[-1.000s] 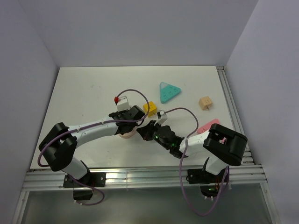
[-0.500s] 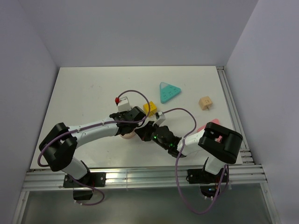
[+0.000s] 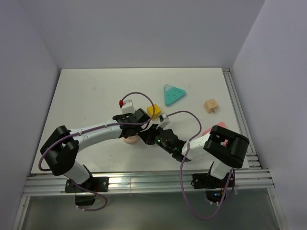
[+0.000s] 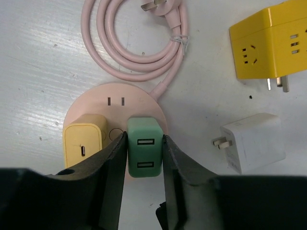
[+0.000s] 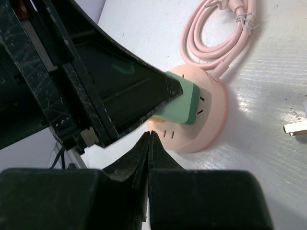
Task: Insert the plug
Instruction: Insert the plug into the socket.
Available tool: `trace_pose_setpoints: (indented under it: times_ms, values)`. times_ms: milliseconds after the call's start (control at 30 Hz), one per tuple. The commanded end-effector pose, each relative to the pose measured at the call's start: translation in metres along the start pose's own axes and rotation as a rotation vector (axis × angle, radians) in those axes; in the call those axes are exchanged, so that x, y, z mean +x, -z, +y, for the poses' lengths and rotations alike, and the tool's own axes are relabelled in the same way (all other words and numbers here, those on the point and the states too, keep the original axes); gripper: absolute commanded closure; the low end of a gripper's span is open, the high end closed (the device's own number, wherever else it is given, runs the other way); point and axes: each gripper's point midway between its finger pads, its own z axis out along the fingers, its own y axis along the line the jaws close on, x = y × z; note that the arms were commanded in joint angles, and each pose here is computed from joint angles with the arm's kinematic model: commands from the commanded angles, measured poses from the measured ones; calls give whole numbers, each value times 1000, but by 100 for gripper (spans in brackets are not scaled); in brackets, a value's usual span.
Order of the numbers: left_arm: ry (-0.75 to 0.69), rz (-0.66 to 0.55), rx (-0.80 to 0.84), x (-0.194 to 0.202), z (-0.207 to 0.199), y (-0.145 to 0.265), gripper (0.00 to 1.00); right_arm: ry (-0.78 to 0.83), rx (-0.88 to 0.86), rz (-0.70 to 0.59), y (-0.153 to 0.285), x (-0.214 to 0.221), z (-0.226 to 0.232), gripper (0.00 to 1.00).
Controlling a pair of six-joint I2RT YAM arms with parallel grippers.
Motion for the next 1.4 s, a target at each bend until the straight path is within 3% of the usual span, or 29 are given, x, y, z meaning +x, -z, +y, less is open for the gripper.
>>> trace_pose_setpoints:
  times_ms: [0, 267, 733, 1100, 1367]
  values:
    - [-108, 165, -84, 38, 27, 2, 59, -8, -54, -62, -1, -19, 23, 100]
    - [-111, 145, -77, 26, 19, 7, 37, -1, -54, -58, -1, -19, 23, 100]
    - [-89, 133, 48, -1, -8, 28, 30, 8, -65, -57, 4, -21, 26, 100]
    - [-64, 98, 26, -34, 11, 49, 25, 16, -77, -46, 4, -21, 30, 100]
    - [21, 22, 72, -69, 31, 75, 22, 62, -158, 90, -17, -4, 62, 100]
